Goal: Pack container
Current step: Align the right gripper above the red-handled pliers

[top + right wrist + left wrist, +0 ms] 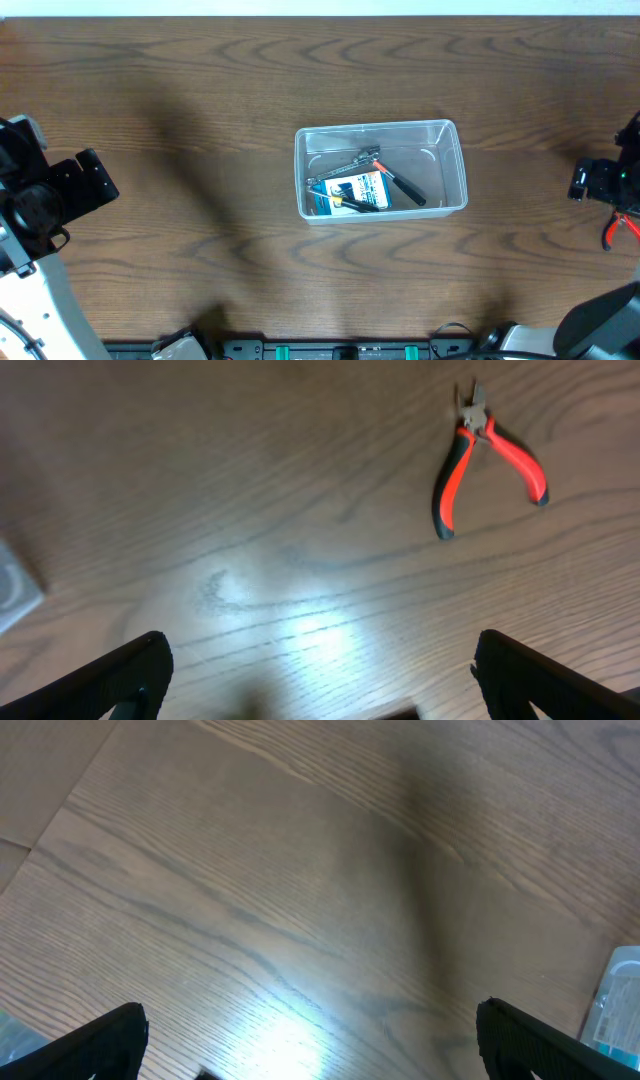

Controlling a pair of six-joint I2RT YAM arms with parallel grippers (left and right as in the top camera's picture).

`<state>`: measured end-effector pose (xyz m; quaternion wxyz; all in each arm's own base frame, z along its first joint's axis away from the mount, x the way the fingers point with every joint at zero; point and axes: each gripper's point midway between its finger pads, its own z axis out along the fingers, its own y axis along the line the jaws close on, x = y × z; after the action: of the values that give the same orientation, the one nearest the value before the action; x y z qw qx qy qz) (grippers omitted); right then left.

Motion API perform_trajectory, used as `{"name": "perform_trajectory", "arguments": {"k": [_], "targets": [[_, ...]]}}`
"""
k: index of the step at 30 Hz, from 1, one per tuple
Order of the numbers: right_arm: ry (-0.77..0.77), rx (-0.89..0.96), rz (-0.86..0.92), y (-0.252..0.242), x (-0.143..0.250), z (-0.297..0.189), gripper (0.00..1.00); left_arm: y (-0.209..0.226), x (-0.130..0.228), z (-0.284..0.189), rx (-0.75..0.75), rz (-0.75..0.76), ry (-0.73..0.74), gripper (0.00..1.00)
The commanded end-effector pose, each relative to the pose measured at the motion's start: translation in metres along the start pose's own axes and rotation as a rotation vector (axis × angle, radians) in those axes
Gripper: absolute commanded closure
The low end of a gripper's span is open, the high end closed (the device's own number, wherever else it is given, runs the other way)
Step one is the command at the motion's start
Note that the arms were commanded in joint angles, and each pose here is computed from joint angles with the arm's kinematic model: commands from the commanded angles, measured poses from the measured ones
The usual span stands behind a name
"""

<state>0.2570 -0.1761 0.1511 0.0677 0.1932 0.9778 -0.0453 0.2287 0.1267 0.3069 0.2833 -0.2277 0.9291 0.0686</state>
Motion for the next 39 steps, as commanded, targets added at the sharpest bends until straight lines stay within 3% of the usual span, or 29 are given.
{"name": "perform_trajectory", "arguments": {"k": [1,11,20,31,39], "targets": [[0.041,-0.021,-0.018,-0.004,0.004,0.013,0.01,0.000,-0.003,-0.002,0.004,-0.016,-0.009,0.02],[-0.009,-0.088,-0.172,0.005,0.003,0.049,0.01,0.000,-0.003,-0.002,0.004,-0.016,-0.009,0.02],[0.037,-0.085,-0.001,-0.024,0.029,0.073,0.01,0.000,-0.003,-0.002,0.004,-0.016,-0.009,0.02],[-0.048,-0.027,0.051,-0.074,0.021,0.079,0.01,0.000,-0.003,-0.002,0.004,-0.016,-0.009,0.02],[-0.016,-0.059,0.052,-0.073,0.019,0.103,0.01,0.000,-0.003,-0.002,0.004,-0.016,-0.009,0.02]]}}
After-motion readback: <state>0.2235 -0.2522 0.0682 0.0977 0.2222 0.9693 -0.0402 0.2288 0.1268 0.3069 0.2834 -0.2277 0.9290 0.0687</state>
